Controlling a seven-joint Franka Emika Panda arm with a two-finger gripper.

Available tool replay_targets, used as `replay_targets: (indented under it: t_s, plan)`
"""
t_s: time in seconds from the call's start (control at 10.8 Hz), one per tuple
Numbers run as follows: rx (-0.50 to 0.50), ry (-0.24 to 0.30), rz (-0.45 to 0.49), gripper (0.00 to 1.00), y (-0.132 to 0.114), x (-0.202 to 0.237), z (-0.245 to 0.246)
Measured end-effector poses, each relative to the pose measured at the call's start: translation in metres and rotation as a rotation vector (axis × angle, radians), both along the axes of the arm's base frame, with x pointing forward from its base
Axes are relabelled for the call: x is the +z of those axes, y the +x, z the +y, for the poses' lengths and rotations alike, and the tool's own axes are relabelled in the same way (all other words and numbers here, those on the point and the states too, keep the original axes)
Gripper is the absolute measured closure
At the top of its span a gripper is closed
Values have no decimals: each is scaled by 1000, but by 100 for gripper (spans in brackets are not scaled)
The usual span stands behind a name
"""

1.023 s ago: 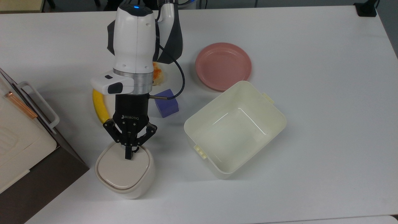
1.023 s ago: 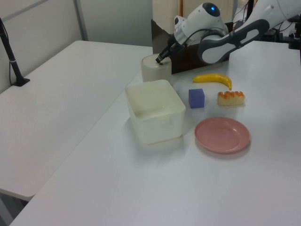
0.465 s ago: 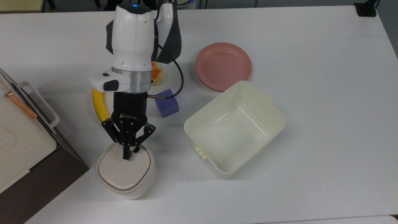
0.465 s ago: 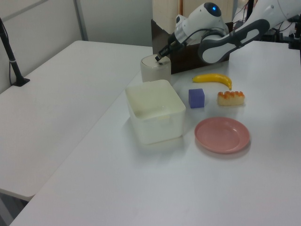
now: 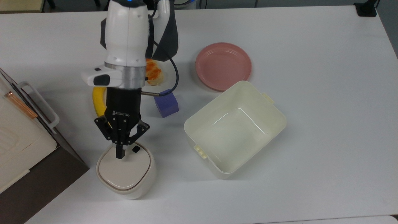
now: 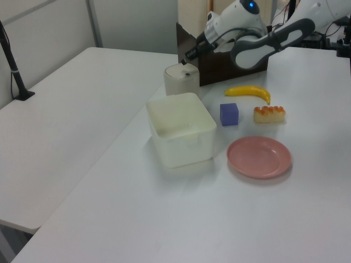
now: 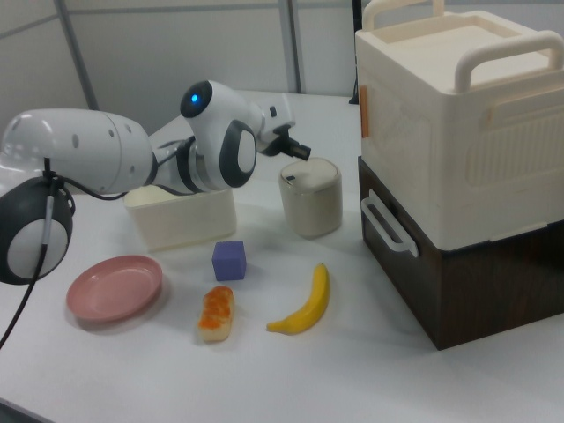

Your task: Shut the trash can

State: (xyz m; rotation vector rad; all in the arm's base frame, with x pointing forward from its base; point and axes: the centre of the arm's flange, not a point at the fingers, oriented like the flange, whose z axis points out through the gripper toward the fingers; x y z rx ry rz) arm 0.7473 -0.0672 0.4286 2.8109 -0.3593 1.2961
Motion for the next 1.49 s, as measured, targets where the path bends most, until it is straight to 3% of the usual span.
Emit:
replay_targets:
  t_s: [0.19, 0.56, 0.74, 0.93, 1.21, 1.49]
  plan:
    - [-26, 31, -30, 99, -7, 44, 2]
    - [-126, 60, 199, 99, -49, 129, 11]
    - [-102, 83, 380, 99, -89, 169, 15]
    - [6, 102, 531, 99, -142, 217, 18]
    - [62, 104, 635, 99, -220, 277, 0]
    - [107, 86, 714, 99, -261, 294, -7]
